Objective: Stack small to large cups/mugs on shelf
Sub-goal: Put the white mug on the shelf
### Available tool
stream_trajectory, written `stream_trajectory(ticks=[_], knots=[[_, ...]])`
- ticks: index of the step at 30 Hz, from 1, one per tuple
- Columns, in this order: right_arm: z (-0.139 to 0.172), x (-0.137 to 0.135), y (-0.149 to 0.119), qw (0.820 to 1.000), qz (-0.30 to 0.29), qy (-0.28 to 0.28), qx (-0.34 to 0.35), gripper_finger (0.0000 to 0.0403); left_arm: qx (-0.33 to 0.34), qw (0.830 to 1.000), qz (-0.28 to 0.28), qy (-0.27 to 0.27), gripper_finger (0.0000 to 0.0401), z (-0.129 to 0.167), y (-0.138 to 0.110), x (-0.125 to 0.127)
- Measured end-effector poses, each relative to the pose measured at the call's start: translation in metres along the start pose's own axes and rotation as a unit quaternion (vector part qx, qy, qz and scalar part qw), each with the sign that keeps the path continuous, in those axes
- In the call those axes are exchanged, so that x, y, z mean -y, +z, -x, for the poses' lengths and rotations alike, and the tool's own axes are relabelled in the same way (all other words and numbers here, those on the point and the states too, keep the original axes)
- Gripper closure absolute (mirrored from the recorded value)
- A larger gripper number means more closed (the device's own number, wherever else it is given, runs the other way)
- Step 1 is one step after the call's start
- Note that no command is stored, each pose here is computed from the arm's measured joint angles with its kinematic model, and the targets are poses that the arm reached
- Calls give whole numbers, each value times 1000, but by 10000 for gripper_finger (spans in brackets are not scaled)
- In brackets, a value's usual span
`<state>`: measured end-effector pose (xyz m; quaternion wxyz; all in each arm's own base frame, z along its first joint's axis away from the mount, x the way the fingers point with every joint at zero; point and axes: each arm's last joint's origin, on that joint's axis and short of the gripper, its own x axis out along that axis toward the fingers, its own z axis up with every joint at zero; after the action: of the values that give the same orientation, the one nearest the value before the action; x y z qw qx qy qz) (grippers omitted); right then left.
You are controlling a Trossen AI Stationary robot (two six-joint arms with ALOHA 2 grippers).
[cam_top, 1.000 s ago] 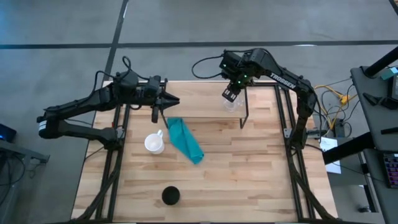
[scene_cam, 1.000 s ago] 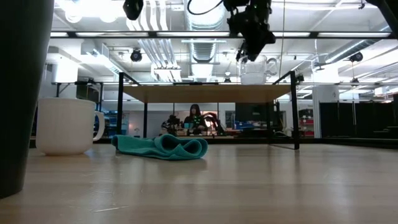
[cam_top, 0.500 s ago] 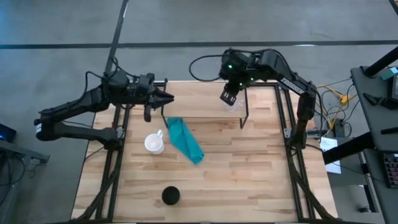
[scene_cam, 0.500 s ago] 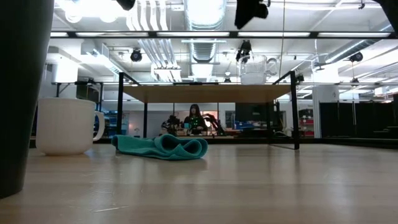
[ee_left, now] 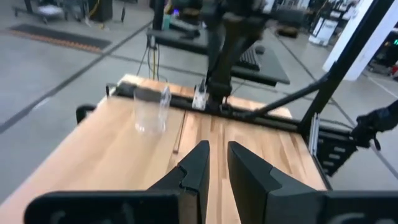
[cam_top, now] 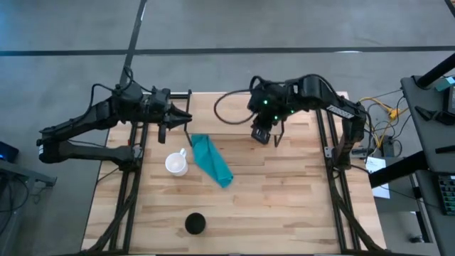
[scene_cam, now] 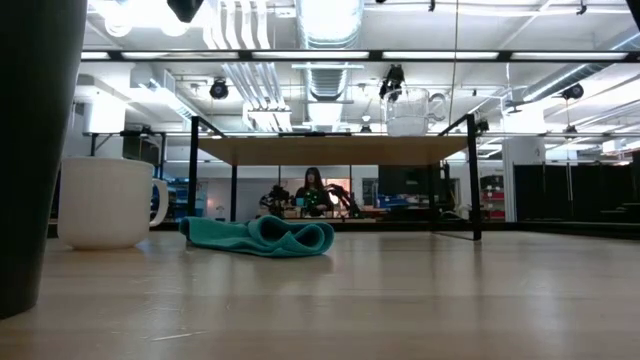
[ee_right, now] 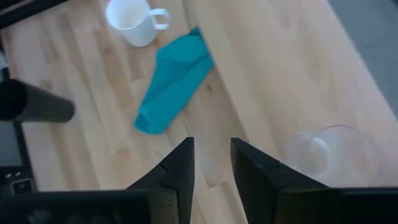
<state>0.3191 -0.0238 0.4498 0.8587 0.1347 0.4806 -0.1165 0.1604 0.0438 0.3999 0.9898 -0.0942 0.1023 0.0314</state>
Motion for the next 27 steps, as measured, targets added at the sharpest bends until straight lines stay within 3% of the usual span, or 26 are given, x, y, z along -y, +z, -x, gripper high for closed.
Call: stream_trajectory(ticks=[5,11,27], knots=[[-4,-22,-3,999,28,19,2,299,-16,1000,4,-2,357,-4,-6,-2],[-11,-44,-6,998,55,35,0,306,-35,998,32,-45,357,-10,-10,-1],[-12,-74,-9,994,71,78,34,305,-80,993,41,-75,357,-30,-19,2]])
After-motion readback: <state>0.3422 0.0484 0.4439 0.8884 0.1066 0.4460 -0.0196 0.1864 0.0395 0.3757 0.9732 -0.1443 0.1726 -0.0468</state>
